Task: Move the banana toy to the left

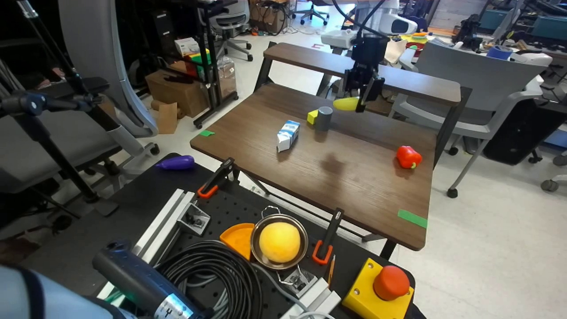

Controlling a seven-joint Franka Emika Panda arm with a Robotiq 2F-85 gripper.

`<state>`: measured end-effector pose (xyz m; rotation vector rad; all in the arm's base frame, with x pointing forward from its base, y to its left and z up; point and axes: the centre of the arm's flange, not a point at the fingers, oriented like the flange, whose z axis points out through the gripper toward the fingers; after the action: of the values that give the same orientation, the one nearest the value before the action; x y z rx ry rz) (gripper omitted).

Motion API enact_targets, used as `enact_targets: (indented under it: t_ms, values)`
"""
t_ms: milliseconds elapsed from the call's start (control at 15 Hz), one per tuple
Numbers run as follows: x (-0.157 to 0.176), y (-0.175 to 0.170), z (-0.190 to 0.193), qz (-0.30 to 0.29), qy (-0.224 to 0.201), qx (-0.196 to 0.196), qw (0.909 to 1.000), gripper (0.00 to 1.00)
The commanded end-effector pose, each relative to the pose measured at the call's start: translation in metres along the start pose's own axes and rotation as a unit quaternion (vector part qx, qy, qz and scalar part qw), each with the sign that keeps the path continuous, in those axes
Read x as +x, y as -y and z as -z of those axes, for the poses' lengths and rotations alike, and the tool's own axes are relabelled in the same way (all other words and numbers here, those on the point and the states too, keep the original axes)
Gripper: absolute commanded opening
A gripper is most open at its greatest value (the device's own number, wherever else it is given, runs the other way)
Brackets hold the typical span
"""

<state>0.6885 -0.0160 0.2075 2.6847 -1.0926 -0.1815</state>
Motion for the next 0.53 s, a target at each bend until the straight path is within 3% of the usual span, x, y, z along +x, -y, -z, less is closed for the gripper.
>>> enact_targets:
  t_ms: [0, 467]
  values:
    - [-0.032, 0.033, 0.032, 0.059, -0.021, -0.019, 0.9979, 0.07]
    - [-0.103, 0.092, 0.038, 0.158, -0.055, -0.070, 0.9834, 0.07]
